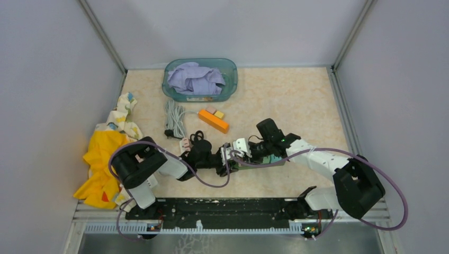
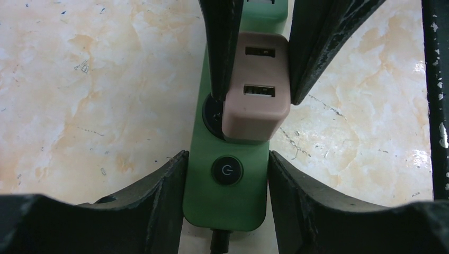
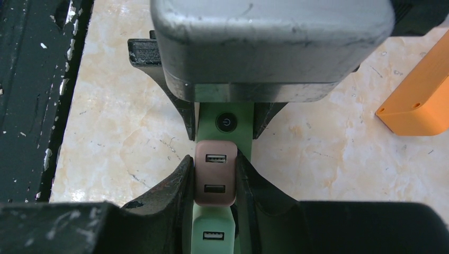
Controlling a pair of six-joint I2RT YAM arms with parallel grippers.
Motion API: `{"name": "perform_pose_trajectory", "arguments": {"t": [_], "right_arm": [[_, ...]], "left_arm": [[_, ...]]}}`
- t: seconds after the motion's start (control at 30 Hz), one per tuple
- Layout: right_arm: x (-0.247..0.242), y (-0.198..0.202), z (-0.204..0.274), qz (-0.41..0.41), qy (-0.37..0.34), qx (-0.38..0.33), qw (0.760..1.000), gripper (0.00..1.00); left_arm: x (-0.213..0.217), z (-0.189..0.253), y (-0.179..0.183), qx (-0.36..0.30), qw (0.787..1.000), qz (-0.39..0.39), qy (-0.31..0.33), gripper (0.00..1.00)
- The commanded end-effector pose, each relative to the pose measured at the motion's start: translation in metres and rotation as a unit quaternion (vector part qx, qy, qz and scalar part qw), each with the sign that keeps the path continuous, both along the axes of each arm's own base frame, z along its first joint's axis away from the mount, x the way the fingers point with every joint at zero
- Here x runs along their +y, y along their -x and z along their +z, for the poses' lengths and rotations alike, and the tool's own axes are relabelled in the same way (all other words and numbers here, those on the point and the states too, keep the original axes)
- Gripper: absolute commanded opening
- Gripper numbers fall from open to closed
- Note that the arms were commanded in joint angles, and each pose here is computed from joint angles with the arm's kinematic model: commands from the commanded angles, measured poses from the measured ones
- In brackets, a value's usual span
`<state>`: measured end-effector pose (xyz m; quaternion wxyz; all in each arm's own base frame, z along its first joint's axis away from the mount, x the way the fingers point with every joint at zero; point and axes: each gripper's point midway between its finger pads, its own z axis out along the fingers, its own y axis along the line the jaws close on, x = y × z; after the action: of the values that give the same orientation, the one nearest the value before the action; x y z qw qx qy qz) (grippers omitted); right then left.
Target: Pull the plug off the socket
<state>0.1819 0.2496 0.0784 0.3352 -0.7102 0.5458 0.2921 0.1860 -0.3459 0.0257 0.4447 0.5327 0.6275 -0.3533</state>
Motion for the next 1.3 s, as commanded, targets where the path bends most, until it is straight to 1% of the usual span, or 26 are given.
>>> {"name": "perform_pose_trajectory", "arguments": {"t": [0.0,0.07,0.1,0.13,0.27,0.33,0.37,0.47,0.57,0.63,0.7,0.8,0.9,1.0,1.07,1.17,1.2,1.27], "right_arm": [[0.007,0.012,0.001,0.023,-0.001,0.018,1.0,0.0],[0.007,0.012,0.002,0.023,-0.004,0.018,1.0,0.0],[0.008,0.012,0.003,0.023,-0.005,0.019,1.0,0.0],[0.008,0.012,0.004,0.024,-0.006,0.019,1.0,0.0],[0.013,0.025,0.01,0.04,-0.029,0.048,0.998,0.0],[0.017,0.028,0.014,0.043,-0.041,0.06,0.996,0.0],[0.019,0.025,0.016,0.033,-0.043,0.059,0.997,0.0],[0.022,0.002,0.019,-0.024,-0.042,0.038,0.998,0.0],[0.011,-0.009,0.017,-0.042,-0.031,0.025,0.998,0.0],[-0.002,-0.006,0.013,-0.023,-0.024,0.015,0.999,0.0],[-0.01,0.008,0.008,0.01,-0.023,0.012,1.0,0.0],[-0.006,0.026,0.009,0.043,-0.039,0.025,0.998,0.0],[0.01,0.029,0.012,0.038,-0.045,0.053,0.997,0.0],[0.022,0.017,0.019,0.009,-0.053,0.074,0.996,0.0],[0.021,0.004,0.018,-0.017,-0.045,0.055,0.997,0.0],[0.003,-0.014,0.015,-0.055,-0.039,0.031,0.997,0.0],[-0.003,-0.016,0.012,-0.055,-0.033,0.02,0.998,0.0],[-0.015,-0.006,0.005,-0.027,-0.011,0.004,1.0,0.0]], "left_arm": [[-0.015,0.009,0.014,0.01,0.999,-0.034,0.03,0.59],[-0.015,0.005,0.015,0.012,0.999,-0.035,0.025,0.48],[-0.014,0.003,0.016,0.014,0.999,-0.036,0.022,0.38],[-0.013,0.001,0.016,0.016,0.999,-0.036,0.02,0.32],[-0.009,-0.007,0.021,0.026,0.999,-0.039,0.008,0.1],[-0.009,-0.009,0.022,0.027,0.999,-0.042,0.007,0.02],[-0.009,-0.009,0.021,0.027,0.999,-0.042,0.007,0.01],[-0.009,-0.01,0.02,0.028,0.999,-0.039,0.001,0.0],[-0.005,-0.011,0.02,0.026,0.999,-0.033,0.001,0.0],[-0.004,-0.009,0.021,0.023,0.999,-0.031,0.004,0.0],[-0.003,-0.009,0.021,0.022,0.999,-0.032,0.006,0.0],[-0.003,-0.01,0.022,0.021,0.999,-0.034,0.006,0.0],[-0.002,-0.01,0.022,0.021,0.999,-0.034,0.007,0.0],[-0.001,-0.01,0.023,0.022,0.999,-0.031,0.008,0.0],[0.001,-0.011,0.023,0.022,0.999,-0.029,0.009,0.0],[0.002,-0.011,0.024,0.02,0.999,-0.027,0.011,0.0],[0.002,-0.01,0.024,0.019,0.999,-0.028,0.012,0.0],[0.003,-0.01,0.024,0.018,0.999,-0.027,0.013,0.0]]}}
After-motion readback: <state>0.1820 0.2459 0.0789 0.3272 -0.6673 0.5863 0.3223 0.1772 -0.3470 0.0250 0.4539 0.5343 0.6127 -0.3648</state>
